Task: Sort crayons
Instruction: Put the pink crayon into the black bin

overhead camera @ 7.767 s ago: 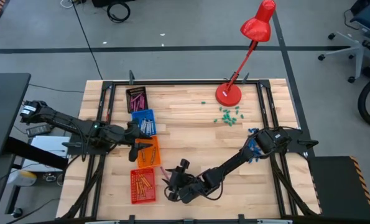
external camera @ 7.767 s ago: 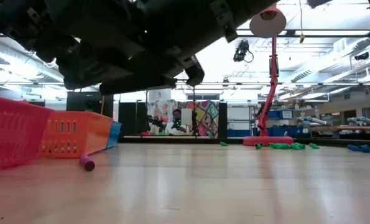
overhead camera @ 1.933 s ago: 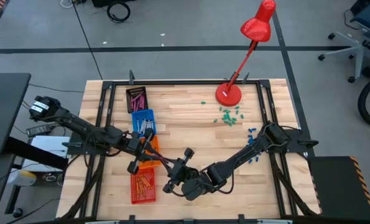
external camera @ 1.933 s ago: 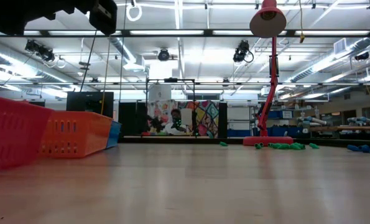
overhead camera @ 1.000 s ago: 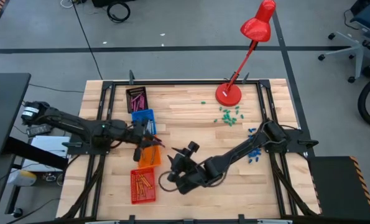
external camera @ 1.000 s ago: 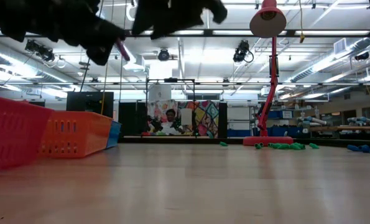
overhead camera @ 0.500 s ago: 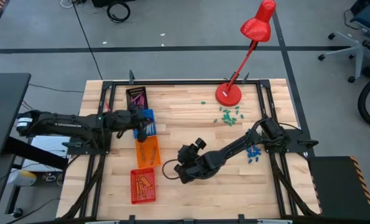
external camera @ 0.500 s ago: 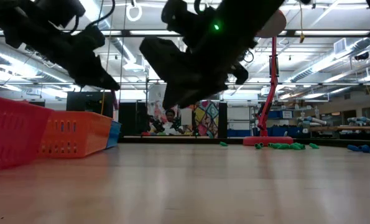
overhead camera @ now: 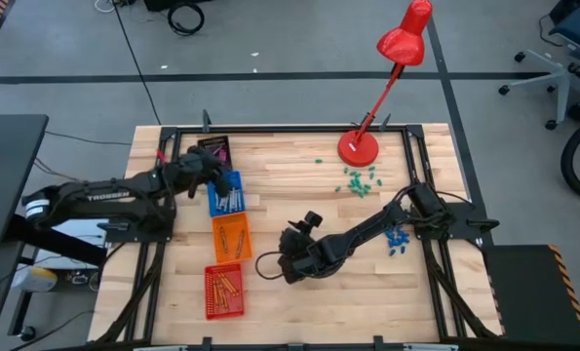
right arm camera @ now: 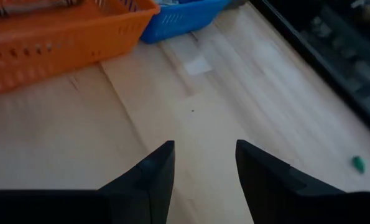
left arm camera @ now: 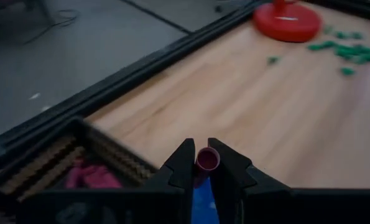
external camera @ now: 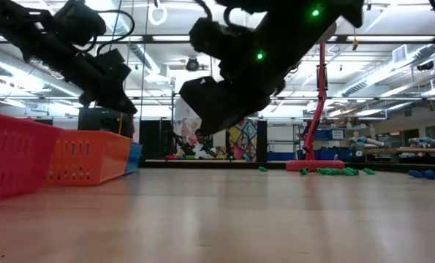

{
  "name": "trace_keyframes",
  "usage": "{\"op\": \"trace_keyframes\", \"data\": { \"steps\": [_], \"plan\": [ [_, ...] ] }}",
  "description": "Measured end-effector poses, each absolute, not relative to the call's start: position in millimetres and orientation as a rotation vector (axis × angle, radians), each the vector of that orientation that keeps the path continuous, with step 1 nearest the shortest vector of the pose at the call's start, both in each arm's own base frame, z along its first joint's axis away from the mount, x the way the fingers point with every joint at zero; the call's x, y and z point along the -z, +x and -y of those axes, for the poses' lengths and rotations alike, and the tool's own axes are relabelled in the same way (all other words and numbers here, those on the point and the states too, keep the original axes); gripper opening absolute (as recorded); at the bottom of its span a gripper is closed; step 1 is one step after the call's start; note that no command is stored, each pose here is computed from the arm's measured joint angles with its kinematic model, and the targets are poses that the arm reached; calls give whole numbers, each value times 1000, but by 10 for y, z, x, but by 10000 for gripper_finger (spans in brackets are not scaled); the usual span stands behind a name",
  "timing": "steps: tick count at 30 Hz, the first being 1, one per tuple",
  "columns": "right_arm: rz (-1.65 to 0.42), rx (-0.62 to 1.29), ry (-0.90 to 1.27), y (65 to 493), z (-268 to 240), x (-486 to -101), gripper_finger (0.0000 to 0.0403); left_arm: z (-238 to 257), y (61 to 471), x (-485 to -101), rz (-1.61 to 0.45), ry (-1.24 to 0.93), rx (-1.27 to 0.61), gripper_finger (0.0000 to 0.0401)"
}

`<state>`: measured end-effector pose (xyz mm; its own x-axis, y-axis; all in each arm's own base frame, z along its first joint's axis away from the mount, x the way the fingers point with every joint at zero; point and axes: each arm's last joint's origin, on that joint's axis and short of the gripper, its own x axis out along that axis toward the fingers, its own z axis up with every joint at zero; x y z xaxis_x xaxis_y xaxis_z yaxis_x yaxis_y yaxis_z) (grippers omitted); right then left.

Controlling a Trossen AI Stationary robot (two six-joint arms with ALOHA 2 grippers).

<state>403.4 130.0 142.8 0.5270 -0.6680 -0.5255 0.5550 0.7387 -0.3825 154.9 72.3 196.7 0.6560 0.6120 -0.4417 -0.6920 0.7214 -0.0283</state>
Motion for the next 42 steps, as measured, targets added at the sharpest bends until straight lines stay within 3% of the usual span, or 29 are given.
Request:
{"op": "trace_keyframes", "data": {
  "steps": [10, 23, 42],
  "plan": [
    [-802, 586, -353, 4203, -1038, -1450, 174, -1040, 1295, -1883, -499, -298, -967, 44],
    [-882, 490, -337, 4292, -598, -1366, 174, -1282, 1116, -1668, -622, -511, -1010, 44],
    [-817, 417, -409, 4368, -630, -1417, 174, -1669, 1269, -1693, -872, -607, -925, 57]
  ]
}}
